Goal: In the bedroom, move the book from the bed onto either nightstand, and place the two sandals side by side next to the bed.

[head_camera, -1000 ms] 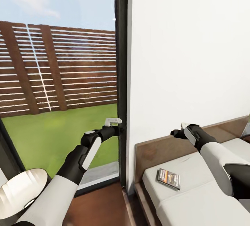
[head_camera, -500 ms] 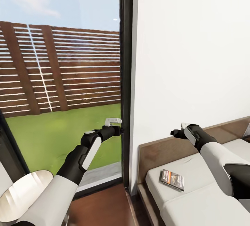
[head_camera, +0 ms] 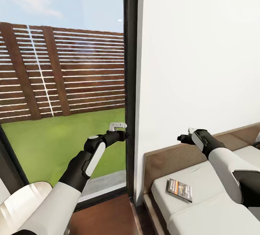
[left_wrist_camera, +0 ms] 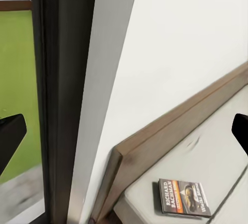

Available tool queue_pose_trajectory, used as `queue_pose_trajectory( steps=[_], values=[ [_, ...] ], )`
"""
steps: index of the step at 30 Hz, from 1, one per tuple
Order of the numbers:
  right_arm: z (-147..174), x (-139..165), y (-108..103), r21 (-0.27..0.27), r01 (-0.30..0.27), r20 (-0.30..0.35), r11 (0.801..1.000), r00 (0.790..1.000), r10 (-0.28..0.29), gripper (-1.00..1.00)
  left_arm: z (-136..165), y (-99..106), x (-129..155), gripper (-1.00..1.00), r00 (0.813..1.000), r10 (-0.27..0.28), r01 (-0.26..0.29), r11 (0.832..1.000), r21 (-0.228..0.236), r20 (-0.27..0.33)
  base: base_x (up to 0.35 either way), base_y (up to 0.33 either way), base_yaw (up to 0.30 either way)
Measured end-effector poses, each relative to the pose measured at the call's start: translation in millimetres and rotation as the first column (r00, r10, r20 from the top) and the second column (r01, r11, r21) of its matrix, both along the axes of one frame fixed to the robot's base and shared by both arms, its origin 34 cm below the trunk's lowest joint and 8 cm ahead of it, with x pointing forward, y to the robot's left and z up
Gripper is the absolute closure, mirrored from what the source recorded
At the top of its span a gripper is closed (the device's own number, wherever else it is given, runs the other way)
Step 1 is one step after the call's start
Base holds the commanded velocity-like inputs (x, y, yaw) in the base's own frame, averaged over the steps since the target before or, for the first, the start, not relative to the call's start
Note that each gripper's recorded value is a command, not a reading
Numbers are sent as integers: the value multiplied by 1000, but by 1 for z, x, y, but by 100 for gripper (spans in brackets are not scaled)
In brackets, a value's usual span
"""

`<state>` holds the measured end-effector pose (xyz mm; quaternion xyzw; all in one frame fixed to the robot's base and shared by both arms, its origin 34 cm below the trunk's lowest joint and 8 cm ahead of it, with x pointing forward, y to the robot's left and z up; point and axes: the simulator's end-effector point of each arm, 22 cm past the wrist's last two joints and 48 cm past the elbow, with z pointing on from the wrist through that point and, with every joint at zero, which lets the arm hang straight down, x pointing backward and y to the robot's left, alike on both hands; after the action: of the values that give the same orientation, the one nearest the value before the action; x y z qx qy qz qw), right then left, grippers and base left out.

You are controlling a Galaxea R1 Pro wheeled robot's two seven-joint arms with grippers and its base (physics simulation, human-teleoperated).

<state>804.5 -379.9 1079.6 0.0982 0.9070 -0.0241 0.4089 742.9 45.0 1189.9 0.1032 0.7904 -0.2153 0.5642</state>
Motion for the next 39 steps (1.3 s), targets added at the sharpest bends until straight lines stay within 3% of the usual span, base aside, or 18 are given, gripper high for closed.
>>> queue_pose_trajectory(
  steps=[15, 26, 39],
  values=[
    [-6, -1, 0, 0, 1, -15, 1000, 1000, -1, -100, -2, 3, 2, -100, 1000, 2, -2, 1000, 3, 2, 3, -1, 0],
    [-30, -10, 3, 20, 1, -99, 1000, 995, 1, -100, -13, 1, 5, -100, 1000, 2, -2, 1000, 4, -16, 0, 0, 0],
    [-45, -11, 2, 17, 1, -132, 1000, 991, 1, -100, -26, 0, 8, -100, 999, -2, 2, 1000, 3, -37, 0, 0, 0]
  ],
)
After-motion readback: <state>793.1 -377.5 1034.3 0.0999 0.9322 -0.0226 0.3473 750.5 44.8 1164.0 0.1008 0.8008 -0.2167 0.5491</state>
